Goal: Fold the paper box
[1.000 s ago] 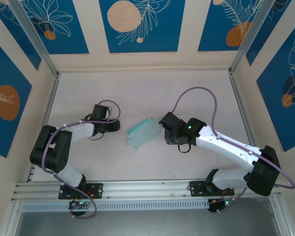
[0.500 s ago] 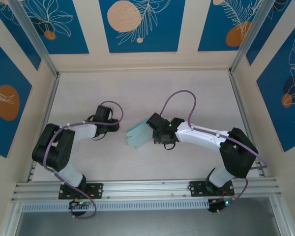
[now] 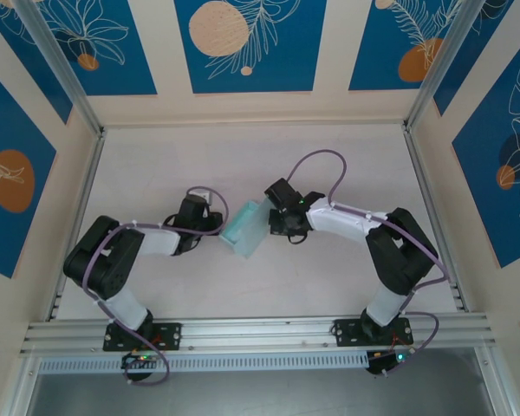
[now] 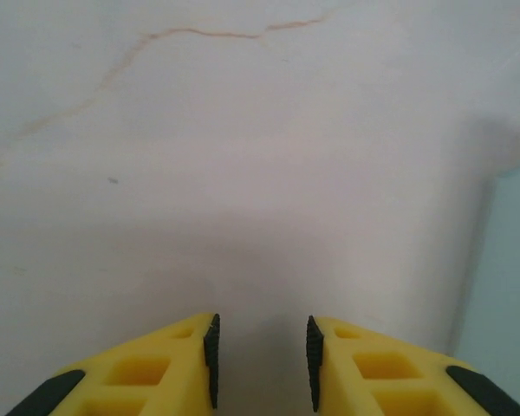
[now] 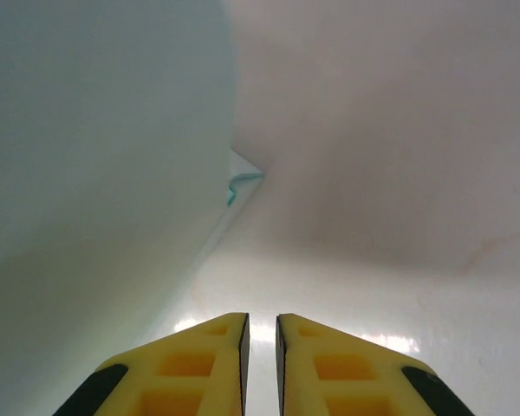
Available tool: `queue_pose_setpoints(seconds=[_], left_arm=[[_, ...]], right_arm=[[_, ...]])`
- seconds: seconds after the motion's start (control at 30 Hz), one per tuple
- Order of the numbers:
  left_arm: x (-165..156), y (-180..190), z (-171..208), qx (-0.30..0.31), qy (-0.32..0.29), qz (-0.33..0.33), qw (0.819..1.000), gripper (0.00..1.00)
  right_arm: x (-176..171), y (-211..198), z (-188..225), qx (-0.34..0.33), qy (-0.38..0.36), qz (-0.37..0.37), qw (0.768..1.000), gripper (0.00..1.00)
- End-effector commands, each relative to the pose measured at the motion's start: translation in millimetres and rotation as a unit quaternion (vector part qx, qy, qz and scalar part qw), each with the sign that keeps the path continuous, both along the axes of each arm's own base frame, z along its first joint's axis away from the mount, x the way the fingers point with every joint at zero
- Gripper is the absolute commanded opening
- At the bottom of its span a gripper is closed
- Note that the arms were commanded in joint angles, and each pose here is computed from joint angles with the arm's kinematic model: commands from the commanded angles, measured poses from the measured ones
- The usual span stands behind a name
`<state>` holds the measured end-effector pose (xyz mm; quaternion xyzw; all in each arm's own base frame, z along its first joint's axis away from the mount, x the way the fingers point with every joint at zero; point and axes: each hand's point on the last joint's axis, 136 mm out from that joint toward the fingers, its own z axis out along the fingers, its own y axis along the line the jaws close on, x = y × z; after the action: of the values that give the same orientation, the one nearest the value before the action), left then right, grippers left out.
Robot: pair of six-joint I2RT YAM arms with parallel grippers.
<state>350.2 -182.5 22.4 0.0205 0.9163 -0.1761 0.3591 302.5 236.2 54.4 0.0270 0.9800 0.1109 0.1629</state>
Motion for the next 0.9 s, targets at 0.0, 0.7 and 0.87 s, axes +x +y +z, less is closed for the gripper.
queue_pose_setpoints(seconds=[0.0,0.7,0.87], left_arm=[[-66.7,-31.1,-40.8,-0.052,0.107,-0.06,0.991,0.31],[-114.1,-63.1,7.6,-0.065,0.034,-0.066,0.995,0.36],[-121.7,-30.4,50.3,-0.049,-0.004,-0.045,0.998,0.47]], right_arm=[[25.5,19.4,9.4,0.045,-0.016,0.04,0.998,0.19],[126.0,23.8,53.3,0.084,-0.036,0.11,0.99,0.24],[120.4,-21.7,85.6,0.045,-0.057,0.071,0.995,0.27]])
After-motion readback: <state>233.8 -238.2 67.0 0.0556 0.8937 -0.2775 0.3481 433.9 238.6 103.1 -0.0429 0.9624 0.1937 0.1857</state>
